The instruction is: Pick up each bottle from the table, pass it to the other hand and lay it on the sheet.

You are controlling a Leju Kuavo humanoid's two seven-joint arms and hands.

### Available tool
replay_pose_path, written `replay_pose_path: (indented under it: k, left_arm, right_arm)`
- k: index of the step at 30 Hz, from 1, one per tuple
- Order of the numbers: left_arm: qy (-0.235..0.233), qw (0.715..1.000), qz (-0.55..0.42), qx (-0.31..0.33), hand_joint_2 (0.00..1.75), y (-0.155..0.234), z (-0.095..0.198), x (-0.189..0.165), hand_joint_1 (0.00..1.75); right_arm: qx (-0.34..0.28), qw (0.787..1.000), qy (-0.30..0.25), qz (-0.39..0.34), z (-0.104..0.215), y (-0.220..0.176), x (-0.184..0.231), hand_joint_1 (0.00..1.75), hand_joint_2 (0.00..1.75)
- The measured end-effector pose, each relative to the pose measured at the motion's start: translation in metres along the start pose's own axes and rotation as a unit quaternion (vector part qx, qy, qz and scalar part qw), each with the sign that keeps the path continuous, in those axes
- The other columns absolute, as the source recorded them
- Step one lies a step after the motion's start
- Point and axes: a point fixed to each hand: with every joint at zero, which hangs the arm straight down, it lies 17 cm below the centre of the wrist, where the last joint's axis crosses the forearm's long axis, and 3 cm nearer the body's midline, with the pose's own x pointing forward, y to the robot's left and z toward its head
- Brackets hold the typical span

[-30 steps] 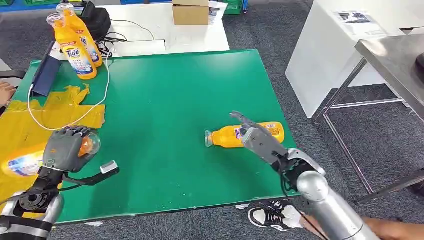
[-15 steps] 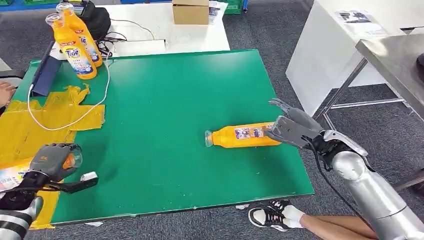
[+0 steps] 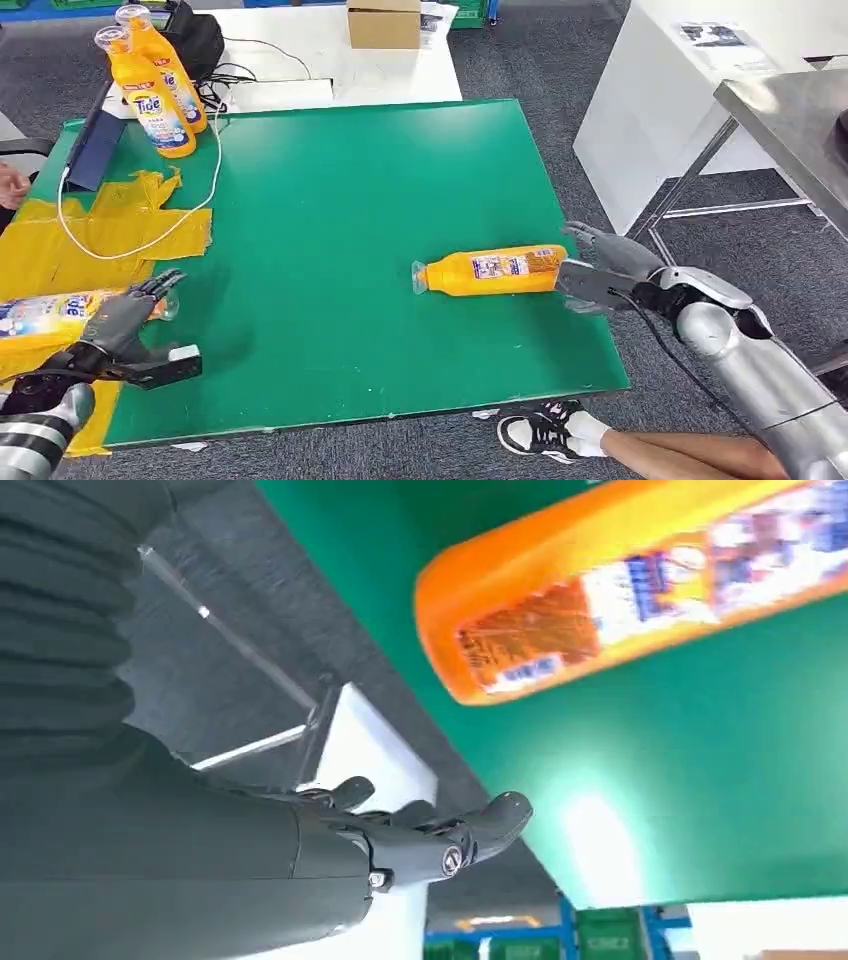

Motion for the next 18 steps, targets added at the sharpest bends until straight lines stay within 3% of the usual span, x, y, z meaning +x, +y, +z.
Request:
replay_pose_path:
  k: [6, 10, 18]
  left_arm:
    - [-0.071, 0.980, 0.183, 0.044, 0.00, 0.033, -0.014, 0.054, 0.00]
    - [-0.114, 0.942, 0.306, 0.082, 0.00, 0.069, -0.016, 0.084, 0.00]
    - [-0.151, 0.904, 0.376, 0.137, 0.00, 0.118, -0.013, 0.104, 0.00]
  right_arm:
    - [0.006, 0.999, 0.009, 0.033, -0.027, 0.043, 0.009, 0.00, 1.75]
    - [0.009, 0.999, 0.013, 0.051, -0.049, 0.061, 0.026, 0.00, 1.75]
    - [-0.017, 0.994, 0.027, 0.107, -0.084, 0.065, 0.057, 0.00, 1.75]
